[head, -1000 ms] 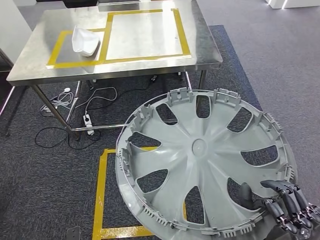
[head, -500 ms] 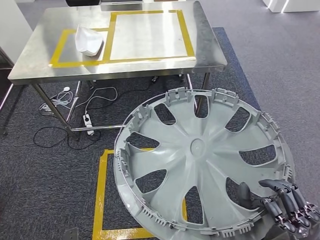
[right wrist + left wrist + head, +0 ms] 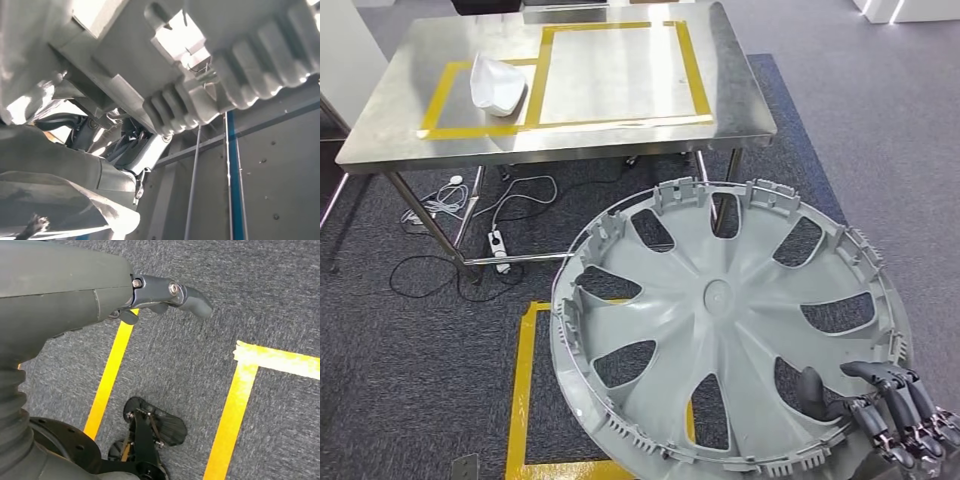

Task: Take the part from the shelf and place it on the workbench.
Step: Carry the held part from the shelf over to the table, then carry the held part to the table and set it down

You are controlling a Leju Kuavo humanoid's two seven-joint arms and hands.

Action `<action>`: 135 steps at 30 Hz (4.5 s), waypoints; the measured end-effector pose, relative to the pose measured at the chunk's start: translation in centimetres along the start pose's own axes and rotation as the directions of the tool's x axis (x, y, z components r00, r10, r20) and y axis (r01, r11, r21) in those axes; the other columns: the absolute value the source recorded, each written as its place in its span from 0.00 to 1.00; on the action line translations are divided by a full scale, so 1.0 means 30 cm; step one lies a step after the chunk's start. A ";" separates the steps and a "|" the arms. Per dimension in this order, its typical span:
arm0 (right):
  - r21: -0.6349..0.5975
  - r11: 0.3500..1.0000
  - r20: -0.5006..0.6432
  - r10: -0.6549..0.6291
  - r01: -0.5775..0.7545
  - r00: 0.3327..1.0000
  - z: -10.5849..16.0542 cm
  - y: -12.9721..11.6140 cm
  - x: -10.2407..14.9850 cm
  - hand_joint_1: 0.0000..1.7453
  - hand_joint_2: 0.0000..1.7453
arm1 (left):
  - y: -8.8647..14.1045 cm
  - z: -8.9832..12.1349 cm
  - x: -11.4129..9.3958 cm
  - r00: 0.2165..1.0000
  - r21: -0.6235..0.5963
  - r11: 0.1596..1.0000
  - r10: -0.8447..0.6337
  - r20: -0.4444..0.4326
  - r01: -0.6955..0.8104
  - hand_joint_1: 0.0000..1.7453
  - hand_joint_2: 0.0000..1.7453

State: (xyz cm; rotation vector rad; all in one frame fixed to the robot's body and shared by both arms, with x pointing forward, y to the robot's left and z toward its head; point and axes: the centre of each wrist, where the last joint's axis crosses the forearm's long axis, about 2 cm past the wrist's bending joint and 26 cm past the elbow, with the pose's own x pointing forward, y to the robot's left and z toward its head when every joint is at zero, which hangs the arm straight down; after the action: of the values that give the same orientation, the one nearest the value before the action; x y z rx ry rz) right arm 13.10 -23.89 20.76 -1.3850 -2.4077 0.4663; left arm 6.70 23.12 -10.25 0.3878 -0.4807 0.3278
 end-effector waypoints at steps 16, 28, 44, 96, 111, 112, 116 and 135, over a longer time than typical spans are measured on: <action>0.000 1.000 -0.003 -0.002 0.002 1.000 0.001 0.000 0.000 1.00 1.00 | 0.002 0.002 -0.006 1.000 0.000 1.000 -0.003 0.000 0.003 0.00 1.00; 0.001 1.000 -0.006 -0.007 0.007 1.000 0.004 0.001 0.000 1.00 1.00 | -0.009 0.008 -0.005 1.000 -0.006 1.000 -0.002 -0.001 0.002 0.00 1.00; 0.002 1.000 -0.006 -0.009 0.009 1.000 0.005 0.002 0.001 1.00 1.00 | -0.002 0.007 -0.013 1.000 -0.001 1.000 -0.005 -0.005 0.005 0.00 1.00; -0.005 1.000 0.003 -0.026 0.026 1.000 -0.004 0.014 0.007 1.00 1.00 | -0.011 0.006 0.000 1.000 -0.013 1.000 -0.011 0.012 0.011 0.00 1.00; -0.031 0.995 0.022 -0.089 0.090 0.996 -0.024 0.057 0.012 1.00 1.00 | -0.017 0.011 -0.004 1.000 -0.025 0.999 -0.021 0.016 0.022 0.00 1.00; -0.034 0.994 0.023 -0.099 0.100 0.995 -0.026 0.063 0.013 1.00 1.00 | -0.018 0.011 -0.003 1.000 -0.027 0.999 -0.024 0.017 0.024 0.00 1.00; -0.045 0.989 0.035 -0.138 0.140 0.990 -0.038 0.090 0.019 1.00 1.00 | -0.022 0.014 -0.005 0.999 -0.037 0.999 -0.032 0.021 0.033 0.00 1.00; 0.018 0.922 0.136 -0.386 0.387 0.913 -0.115 0.367 0.073 1.00 1.00 | -0.052 0.017 0.023 0.992 -0.099 0.989 -0.104 0.071 0.111 0.00 1.00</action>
State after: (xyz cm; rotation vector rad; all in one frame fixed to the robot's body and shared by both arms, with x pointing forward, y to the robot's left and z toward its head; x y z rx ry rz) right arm 21.99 -16.33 19.34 -0.8642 -2.7087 0.4562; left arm 7.70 21.68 -9.91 0.3238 -0.5365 0.1855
